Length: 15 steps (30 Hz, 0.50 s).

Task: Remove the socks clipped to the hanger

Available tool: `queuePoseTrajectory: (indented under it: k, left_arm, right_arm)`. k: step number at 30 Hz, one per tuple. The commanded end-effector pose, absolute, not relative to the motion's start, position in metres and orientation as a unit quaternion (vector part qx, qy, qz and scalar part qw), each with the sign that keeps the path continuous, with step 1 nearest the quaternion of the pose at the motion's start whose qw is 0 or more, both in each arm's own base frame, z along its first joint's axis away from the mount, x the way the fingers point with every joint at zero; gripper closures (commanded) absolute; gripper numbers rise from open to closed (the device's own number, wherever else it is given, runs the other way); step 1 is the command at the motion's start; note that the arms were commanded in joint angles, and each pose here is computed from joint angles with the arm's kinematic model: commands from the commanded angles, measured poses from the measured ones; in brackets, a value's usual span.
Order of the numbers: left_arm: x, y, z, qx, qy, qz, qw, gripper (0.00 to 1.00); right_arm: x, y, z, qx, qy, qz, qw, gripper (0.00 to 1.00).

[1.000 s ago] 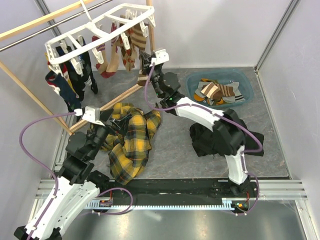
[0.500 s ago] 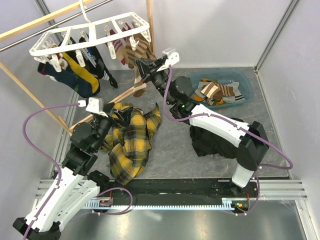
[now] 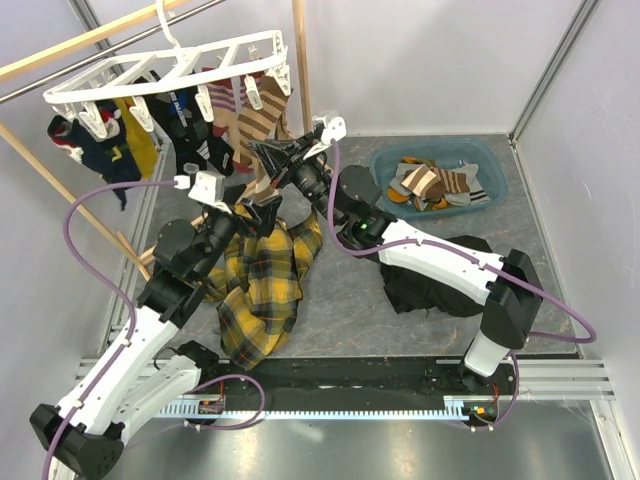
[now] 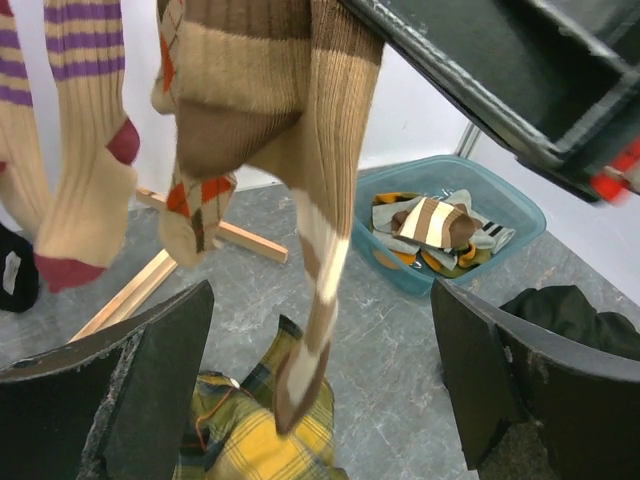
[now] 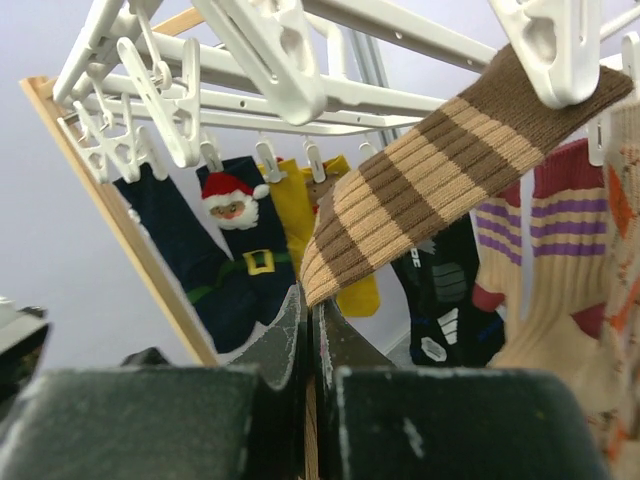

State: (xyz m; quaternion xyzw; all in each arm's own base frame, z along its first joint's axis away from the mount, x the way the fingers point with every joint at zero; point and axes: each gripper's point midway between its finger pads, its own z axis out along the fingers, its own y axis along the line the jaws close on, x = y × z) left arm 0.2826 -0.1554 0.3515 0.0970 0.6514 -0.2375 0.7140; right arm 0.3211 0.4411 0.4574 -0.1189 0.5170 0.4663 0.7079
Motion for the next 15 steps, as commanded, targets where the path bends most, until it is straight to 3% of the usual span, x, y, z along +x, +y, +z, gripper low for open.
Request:
queuePoseTrajectory:
  k: [1, 4, 6, 7, 8, 10, 11, 12, 15]
  left_arm:
    - [0.292, -0.157, 0.378, 0.108, 0.622, -0.225, 0.743, 0.06]
    - [0.299, -0.156, 0.379, 0.104, 0.623, -0.214, 0.745, 0.12]
    - [0.302, -0.155, 0.379, 0.102, 0.622, -0.209, 0.748, 0.26]
    - [0.302, -0.157, 0.38, 0.107, 0.621, -0.211, 0.748, 0.38]
    - [0.3, -0.159, 0.381, 0.111, 0.619, -0.216, 0.747, 0.63]
    - [0.297, -0.161, 0.381, 0.111, 0.618, -0.228, 0.744, 0.79]
    - [0.294, -0.16, 0.383, 0.107, 0.617, -0.233, 0.744, 0.94]
    - [0.293, -0.16, 0.38, 0.104, 0.622, -0.236, 0.739, 0.98]
    - [0.288, -0.161, 0.377, 0.1, 0.629, -0.249, 0.73, 0.98]
  right_arm:
    - [0.3, 0.433, 0.491, -0.097, 0.49, 0.504, 0.704, 1.0]
    - [0.296, 0.435, 0.492, -0.094, 0.49, 0.511, 0.7, 1.0]
    - [0.295, 0.435, 0.492, -0.091, 0.49, 0.515, 0.698, 1.0]
    - [0.294, 0.436, 0.491, -0.093, 0.491, 0.515, 0.697, 1.0]
    - [0.294, 0.436, 0.491, -0.093, 0.491, 0.515, 0.697, 1.0]
    - [0.295, 0.435, 0.488, -0.093, 0.497, 0.509, 0.697, 0.98]
    - [0.296, 0.432, 0.488, -0.092, 0.501, 0.5, 0.7, 0.94]
    - [0.296, 0.427, 0.492, -0.09, 0.503, 0.495, 0.703, 0.89]
    - [0.296, 0.414, 0.492, -0.091, 0.535, 0.465, 0.699, 0.72]
